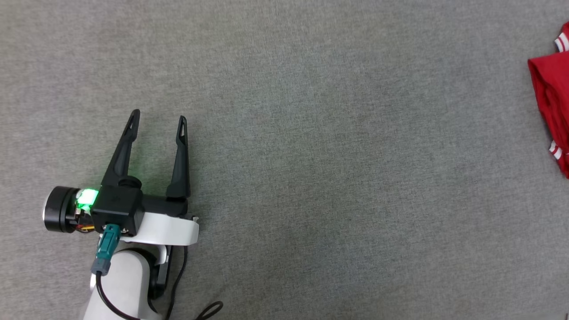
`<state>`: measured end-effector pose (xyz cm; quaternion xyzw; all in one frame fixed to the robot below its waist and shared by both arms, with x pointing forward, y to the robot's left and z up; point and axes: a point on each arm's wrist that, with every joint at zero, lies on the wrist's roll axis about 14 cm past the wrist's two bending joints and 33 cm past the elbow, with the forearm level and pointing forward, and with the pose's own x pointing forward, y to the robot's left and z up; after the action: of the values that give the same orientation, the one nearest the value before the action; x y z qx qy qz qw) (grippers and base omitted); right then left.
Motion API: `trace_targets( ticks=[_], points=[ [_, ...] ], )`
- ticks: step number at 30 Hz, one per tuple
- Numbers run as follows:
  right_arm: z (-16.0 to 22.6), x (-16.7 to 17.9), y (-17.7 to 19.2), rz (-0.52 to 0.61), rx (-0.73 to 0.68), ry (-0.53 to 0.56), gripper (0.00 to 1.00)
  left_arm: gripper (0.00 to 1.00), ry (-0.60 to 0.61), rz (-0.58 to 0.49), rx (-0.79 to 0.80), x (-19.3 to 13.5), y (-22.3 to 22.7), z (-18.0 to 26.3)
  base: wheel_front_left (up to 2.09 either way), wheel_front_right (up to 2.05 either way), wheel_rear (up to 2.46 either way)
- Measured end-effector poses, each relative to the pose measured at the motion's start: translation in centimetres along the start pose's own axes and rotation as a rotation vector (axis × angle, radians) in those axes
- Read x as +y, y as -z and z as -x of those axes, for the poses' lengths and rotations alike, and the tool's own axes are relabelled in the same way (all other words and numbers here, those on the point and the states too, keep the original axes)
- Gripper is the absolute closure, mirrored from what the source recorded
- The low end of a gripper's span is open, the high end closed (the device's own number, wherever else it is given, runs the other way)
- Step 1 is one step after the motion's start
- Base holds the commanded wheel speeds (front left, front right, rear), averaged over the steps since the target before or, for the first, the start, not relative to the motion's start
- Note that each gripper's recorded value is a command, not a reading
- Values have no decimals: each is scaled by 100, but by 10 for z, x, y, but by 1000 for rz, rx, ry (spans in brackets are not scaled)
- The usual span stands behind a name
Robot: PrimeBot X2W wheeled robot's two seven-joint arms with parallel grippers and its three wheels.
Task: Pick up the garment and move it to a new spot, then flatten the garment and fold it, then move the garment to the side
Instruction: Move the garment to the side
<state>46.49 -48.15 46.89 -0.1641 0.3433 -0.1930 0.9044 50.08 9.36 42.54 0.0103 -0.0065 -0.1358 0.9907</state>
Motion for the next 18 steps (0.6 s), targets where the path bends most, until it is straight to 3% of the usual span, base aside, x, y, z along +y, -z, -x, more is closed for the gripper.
trace_targets(
  ticks=[7, 18],
  points=[
    [27, -6, -45, 28, -218, 27, 0, 0, -37, -7, -17, 5, -22, 19, 0, 0, 0],
    [126, 37, -153, -61, -823, -74, 0, 0, -109, -16, -54, 13, -59, 63, 0, 0, 0]
  ],
)
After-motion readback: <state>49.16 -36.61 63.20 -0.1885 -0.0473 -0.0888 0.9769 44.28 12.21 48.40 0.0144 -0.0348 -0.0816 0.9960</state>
